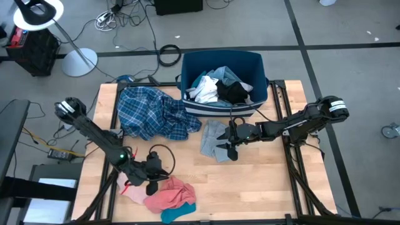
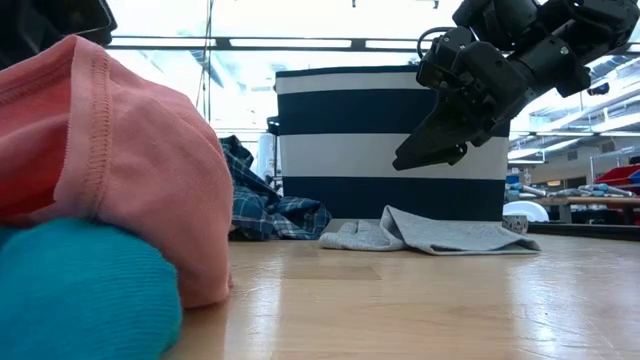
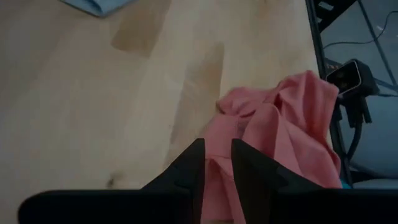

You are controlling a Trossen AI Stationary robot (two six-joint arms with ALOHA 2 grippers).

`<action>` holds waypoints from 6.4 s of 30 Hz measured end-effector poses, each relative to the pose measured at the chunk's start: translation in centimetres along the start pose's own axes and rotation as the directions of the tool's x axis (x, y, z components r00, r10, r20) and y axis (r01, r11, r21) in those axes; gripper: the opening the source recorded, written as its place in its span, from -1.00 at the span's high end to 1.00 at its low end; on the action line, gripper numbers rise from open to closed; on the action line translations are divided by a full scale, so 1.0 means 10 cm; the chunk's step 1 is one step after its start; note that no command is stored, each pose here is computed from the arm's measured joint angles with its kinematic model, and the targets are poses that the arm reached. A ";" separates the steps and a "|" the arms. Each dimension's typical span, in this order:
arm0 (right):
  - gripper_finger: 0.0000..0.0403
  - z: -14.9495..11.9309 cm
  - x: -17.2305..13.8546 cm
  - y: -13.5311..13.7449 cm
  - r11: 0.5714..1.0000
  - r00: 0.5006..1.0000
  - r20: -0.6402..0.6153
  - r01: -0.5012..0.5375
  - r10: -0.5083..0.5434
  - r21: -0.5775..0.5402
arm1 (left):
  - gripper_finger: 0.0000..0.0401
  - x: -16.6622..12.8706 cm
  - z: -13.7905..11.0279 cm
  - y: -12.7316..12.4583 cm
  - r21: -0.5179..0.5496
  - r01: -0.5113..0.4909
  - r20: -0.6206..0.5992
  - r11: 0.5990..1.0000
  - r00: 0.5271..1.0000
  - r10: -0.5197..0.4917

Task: Sort clothes
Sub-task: Put the pink underwear into the blue bin, then put the gray underwear into the blue bin

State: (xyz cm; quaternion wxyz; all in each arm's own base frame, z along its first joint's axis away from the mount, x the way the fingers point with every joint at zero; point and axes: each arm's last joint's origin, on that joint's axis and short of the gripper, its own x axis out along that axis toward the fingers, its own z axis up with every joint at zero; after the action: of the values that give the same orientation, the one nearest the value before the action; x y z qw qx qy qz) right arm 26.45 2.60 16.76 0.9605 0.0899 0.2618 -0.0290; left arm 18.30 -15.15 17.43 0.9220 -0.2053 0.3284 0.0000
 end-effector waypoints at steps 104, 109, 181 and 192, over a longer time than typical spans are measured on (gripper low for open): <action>0.11 0.05 0.00 -0.03 0.998 0.999 0.043 0.019 -0.016 -0.053 | 1.00 -1.89 3.86 0.53 0.340 -0.446 0.658 0.828 0.742 0.129; 0.11 0.05 0.00 -0.03 0.998 0.999 0.042 0.018 -0.016 -0.054 | 1.00 -1.95 4.22 0.69 0.316 -0.483 0.718 0.816 0.684 0.127; 0.11 0.03 0.02 -0.03 0.997 1.000 0.030 0.011 -0.009 -0.071 | 0.56 0.45 3.57 2.51 0.198 -0.162 0.498 0.967 0.866 0.043; 0.11 0.03 0.02 -0.03 0.997 1.000 0.030 0.011 -0.009 -0.071 | 0.47 0.16 3.83 2.40 0.046 -0.058 0.429 0.997 0.903 0.033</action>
State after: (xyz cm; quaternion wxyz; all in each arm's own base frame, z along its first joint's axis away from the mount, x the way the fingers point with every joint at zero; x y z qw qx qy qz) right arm 26.73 2.31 16.83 0.9667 0.0541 0.2490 -0.0260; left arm 39.51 21.15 34.18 0.9768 -0.1661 0.1230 0.0569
